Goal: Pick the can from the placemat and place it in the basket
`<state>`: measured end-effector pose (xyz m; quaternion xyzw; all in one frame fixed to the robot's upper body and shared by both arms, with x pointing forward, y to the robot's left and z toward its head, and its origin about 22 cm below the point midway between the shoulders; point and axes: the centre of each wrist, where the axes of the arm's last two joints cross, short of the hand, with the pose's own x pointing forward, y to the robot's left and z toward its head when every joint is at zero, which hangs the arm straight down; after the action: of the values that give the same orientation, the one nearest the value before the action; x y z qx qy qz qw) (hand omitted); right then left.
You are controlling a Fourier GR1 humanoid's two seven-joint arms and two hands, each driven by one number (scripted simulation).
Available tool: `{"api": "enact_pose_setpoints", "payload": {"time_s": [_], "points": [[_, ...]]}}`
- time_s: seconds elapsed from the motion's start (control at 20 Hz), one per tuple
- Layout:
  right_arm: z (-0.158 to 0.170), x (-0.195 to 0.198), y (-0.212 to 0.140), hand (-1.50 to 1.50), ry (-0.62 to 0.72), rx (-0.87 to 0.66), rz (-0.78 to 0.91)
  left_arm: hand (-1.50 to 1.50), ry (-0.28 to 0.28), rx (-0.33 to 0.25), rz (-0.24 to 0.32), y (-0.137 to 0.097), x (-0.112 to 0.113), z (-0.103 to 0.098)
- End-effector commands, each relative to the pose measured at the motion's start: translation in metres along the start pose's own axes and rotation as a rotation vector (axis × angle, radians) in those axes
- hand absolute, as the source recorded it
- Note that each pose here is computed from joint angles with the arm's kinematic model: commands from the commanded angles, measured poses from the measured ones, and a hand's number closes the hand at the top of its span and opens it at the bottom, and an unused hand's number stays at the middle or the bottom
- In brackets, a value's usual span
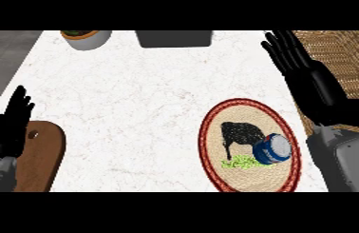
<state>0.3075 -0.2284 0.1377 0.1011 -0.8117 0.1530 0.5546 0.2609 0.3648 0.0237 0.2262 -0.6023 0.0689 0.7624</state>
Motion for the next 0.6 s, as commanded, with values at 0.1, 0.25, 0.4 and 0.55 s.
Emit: {"api": "enact_pose_setpoints", "payload": {"time_s": [0.1, 0.25, 0.4, 0.55], "points": [[0.065, -0.037, -0.034, 1.5, -0.089, -0.267, -0.138, 0.0, -0.082, -0.098, -0.073, -0.013, 0.022, -0.003], [0.112, -0.07, -0.057, 1.5, -0.136, -0.494, -0.266, 0.0, -0.129, -0.2, -0.095, -0.037, 0.02, 0.007], [0.088, -0.045, -0.007, 1.5, -0.574, -0.357, -0.222, 0.0, -0.068, -0.297, -0.088, -0.053, 0.011, 0.012], [0.11, -0.062, 0.027, -1.5, -0.511, -0.54, 0.032, 0.0, -0.093, -0.304, -0.114, -0.064, 0.014, 0.009]]}}
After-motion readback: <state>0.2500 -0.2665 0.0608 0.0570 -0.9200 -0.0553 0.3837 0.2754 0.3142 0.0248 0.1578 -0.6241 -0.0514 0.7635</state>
